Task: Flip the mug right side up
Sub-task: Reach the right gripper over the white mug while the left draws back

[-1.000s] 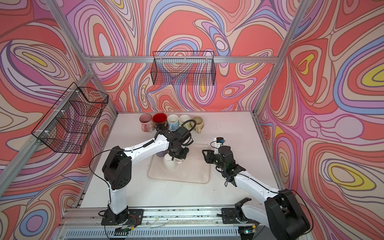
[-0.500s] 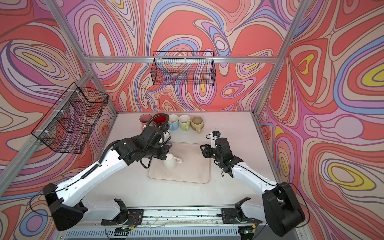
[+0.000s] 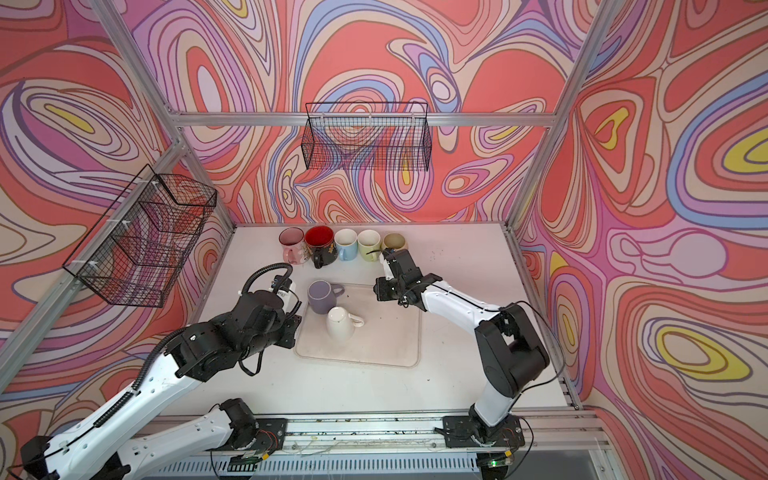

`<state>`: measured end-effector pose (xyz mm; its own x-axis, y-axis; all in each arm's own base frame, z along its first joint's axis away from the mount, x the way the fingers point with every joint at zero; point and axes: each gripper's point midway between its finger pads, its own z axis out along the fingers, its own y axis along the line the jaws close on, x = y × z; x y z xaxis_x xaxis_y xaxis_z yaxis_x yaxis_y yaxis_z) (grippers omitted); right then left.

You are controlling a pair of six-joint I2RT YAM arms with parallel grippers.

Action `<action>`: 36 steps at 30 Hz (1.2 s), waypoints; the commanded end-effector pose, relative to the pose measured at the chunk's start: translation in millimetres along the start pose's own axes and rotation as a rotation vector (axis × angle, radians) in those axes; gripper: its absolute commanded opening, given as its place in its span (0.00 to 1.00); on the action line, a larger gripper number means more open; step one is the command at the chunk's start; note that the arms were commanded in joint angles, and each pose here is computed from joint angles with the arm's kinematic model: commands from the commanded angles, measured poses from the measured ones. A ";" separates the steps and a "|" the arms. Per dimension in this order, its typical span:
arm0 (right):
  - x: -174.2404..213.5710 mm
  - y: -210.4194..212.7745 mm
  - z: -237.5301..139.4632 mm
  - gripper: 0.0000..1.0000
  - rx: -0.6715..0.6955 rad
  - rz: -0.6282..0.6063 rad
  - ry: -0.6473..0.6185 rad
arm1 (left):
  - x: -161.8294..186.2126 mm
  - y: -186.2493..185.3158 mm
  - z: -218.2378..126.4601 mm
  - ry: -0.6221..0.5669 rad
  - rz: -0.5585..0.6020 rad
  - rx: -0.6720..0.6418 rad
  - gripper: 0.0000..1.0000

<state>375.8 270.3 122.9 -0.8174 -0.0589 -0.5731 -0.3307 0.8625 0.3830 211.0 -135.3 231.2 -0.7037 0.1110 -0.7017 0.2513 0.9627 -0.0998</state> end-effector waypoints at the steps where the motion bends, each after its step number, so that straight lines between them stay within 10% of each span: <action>1: 6.0 -0.6 8.7 0.26 0.047 -0.032 0.064 | 8.2 17.7 -5.9 -0.023 0.015 -0.059 0.32; 10: 7.5 -1.0 34.8 0.24 0.084 -0.034 0.129 | 13.4 14.9 -2.2 -0.032 0.020 -0.025 0.49; 36: 65.6 39.1 54.1 0.20 0.094 -0.136 0.264 | 11.3 21.0 -2.5 -0.033 -0.022 -0.014 0.54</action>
<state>344.8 327.6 73.9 -0.8598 -0.2726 -0.4318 -0.4078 0.8756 0.2591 205.9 -115.8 225.3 -0.6892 0.0735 -0.7208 0.2274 0.9665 -0.1188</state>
